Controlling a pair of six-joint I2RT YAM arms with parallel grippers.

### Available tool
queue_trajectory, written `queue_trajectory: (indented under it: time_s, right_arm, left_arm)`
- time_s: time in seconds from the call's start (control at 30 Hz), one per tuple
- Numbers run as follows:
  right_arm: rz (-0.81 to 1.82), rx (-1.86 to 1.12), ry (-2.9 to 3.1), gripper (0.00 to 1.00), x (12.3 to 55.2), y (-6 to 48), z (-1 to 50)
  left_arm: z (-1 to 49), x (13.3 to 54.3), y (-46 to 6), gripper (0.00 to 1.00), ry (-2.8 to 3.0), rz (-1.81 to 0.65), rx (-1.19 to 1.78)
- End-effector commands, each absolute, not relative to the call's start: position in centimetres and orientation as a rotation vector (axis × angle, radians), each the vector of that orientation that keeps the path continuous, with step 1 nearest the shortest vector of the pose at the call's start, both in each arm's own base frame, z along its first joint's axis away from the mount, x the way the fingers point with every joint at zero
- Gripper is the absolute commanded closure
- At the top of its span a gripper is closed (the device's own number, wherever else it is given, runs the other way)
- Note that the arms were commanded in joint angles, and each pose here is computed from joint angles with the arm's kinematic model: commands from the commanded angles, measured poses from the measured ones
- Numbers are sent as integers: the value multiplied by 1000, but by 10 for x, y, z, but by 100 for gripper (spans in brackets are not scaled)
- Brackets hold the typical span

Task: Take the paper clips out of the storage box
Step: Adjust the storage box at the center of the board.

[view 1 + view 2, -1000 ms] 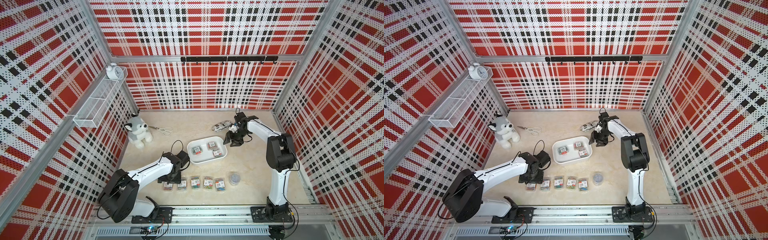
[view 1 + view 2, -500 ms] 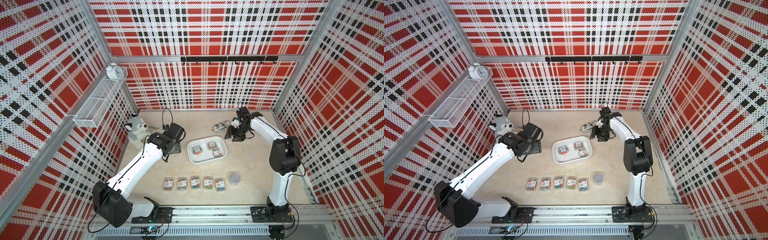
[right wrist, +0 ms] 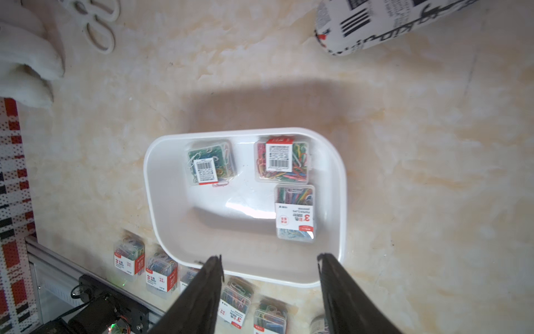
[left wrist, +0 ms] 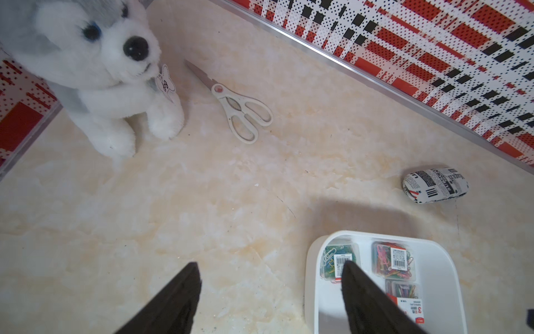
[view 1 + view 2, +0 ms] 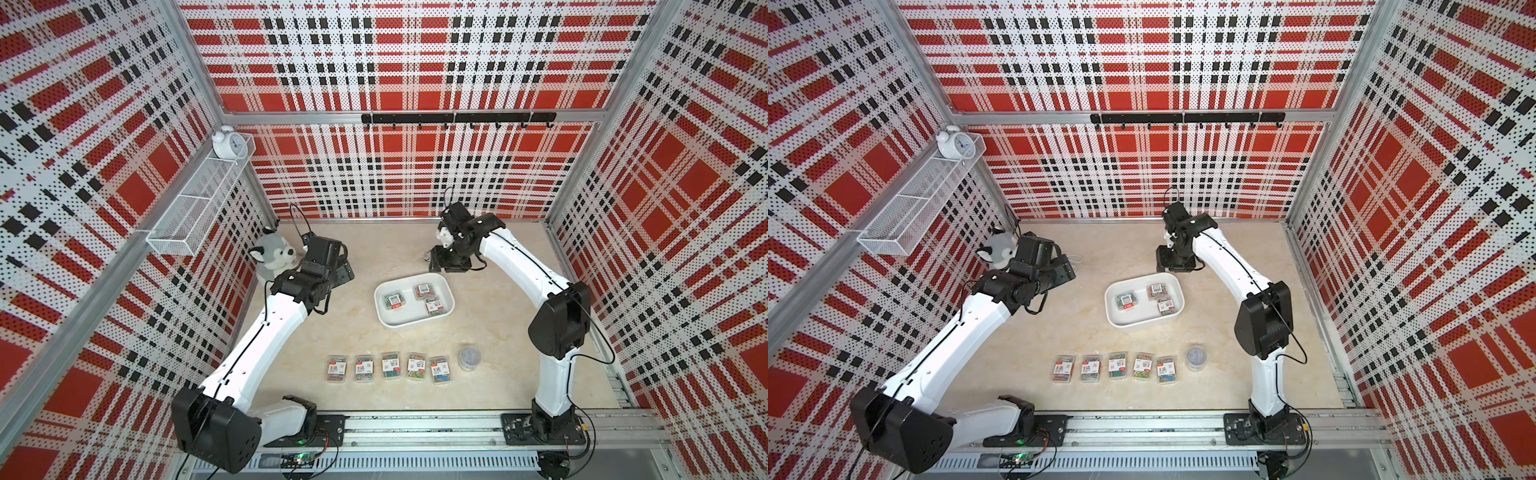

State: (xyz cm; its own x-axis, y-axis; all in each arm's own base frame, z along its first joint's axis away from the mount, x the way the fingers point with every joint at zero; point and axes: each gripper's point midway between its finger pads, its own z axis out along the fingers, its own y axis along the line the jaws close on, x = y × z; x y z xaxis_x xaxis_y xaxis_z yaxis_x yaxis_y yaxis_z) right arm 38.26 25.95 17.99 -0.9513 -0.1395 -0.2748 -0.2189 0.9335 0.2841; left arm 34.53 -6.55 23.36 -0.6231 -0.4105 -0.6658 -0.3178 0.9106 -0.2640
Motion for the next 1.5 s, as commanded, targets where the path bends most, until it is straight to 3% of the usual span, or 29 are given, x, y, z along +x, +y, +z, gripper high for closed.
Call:
queue_trajectory:
  time_s: [0.0,0.13,0.5,1.0,1.47]
  right_arm:
    - [338,-299,2962,39,362,262,147]
    - [267,-322,3037,37,347,267,124]
    - [158,-324,3122,28,355,261,83]
    - [220,-290,3204,26,364,262,48]
    - [328,0,3174,24,412,265,43]
  left_arm:
    - [238,354,-72,21,2253,-224,-520]
    - [228,353,-71,21,2273,-226,-521]
    - [214,358,-77,20,2315,-256,-501]
    - [211,358,-80,20,2331,-275,-500]
    - [207,356,-78,19,2334,-262,-502]
